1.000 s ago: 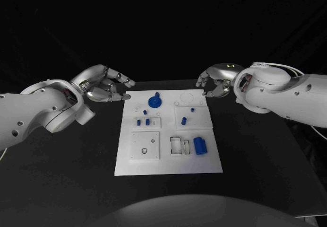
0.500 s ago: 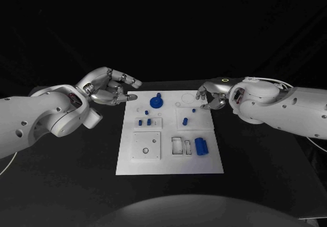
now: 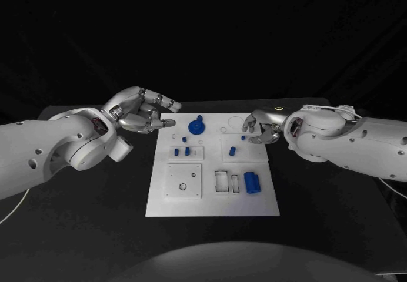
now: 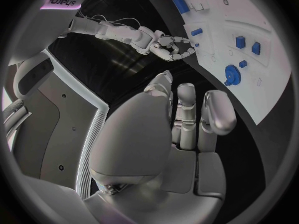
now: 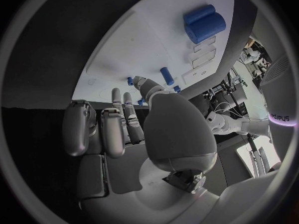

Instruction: Assemble the parts on the task board

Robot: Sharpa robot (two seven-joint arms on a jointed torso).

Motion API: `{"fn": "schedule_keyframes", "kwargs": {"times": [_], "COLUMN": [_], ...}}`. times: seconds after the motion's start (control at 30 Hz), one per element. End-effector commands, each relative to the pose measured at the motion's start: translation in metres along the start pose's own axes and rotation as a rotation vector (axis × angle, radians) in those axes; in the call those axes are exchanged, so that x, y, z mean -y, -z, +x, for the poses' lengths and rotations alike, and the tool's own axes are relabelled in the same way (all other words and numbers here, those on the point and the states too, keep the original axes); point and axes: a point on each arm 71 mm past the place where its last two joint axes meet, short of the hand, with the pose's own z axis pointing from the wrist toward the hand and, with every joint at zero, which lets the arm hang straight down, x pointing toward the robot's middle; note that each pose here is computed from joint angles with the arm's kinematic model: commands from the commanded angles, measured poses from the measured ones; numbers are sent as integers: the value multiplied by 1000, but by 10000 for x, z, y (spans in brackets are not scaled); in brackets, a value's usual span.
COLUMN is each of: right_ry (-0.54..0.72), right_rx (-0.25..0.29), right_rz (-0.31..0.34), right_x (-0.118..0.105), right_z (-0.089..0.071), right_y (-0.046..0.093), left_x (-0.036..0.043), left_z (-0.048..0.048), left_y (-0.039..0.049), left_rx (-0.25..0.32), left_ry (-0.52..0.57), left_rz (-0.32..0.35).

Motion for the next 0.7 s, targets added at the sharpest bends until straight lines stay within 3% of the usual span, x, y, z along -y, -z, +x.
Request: {"fn": "schedule_keyframes", "kwargs": {"times": [0.03, 0.7], "right_ry": [-20, -25], "right_rx": [2, -8], "right_rz": [-4, -3], "right_x": [-23, -81], "right_z": [22, 99], "right_y": [-5, -76], "left_x": [-12, -139], "left_z": [39, 75], "left_y": [-2, 45], "left_rx": [-26, -52], "left_ry": [26, 3], "left_rz": [2, -34]}}
